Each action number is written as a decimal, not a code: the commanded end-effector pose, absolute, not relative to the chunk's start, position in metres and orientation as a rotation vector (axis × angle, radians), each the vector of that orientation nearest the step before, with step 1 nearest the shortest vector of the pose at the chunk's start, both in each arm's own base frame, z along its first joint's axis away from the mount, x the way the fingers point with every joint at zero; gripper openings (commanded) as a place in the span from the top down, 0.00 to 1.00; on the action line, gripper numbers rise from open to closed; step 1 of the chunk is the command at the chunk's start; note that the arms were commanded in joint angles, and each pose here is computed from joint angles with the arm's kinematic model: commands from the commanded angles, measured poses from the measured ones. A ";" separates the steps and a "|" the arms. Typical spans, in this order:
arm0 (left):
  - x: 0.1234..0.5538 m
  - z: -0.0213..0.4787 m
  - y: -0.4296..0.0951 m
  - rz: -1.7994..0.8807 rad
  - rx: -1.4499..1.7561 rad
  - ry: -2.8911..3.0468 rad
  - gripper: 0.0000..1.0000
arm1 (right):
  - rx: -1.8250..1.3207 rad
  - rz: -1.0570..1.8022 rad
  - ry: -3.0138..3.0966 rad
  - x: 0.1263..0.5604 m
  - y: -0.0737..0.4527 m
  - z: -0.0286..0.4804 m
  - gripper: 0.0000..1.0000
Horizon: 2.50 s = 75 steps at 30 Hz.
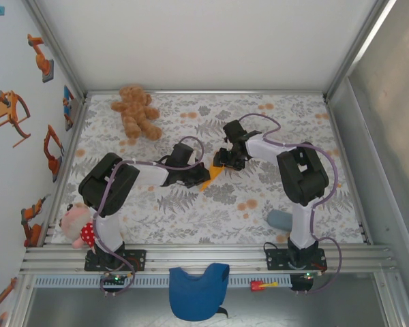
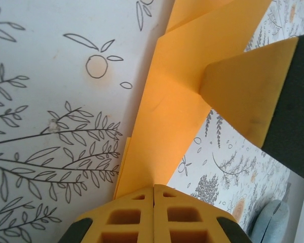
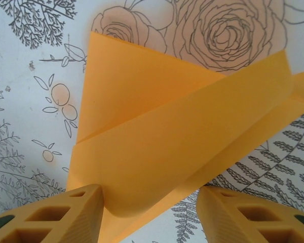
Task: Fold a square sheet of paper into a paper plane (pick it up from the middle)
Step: Fold the wing for the fifth time at the center of the table.
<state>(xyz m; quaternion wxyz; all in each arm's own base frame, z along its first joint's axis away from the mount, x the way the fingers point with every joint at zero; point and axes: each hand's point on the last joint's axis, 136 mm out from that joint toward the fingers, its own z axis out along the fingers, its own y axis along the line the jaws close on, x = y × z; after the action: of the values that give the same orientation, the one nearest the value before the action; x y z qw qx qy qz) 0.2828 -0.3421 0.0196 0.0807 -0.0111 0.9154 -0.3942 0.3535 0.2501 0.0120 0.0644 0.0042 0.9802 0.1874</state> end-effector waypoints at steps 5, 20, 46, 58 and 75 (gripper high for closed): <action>0.280 0.010 -0.340 -1.167 -0.061 2.777 0.94 | 0.016 0.339 3.163 0.313 0.221 -0.081 0.49; 0.265 -0.021 -0.321 -0.992 -0.099 2.912 0.95 | 0.015 0.449 3.071 0.328 0.234 -0.049 0.52; 0.261 -0.027 -0.316 -0.937 -0.090 2.935 0.97 | -0.177 0.994 2.670 0.346 0.293 0.074 0.84; 0.258 -0.027 -0.315 -0.942 -0.099 2.944 0.97 | -0.142 0.806 2.770 0.357 0.276 0.030 0.88; 0.265 0.023 -0.335 -1.118 0.014 2.818 0.94 | -0.149 0.712 2.900 0.333 0.243 -0.025 0.92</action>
<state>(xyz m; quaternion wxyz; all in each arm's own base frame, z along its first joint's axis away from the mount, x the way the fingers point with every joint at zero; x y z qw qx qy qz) 0.2802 -0.3399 0.0170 0.0698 -0.0138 0.9252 -0.3729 0.3550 0.2682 0.0155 0.1179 -0.0507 0.9491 0.2876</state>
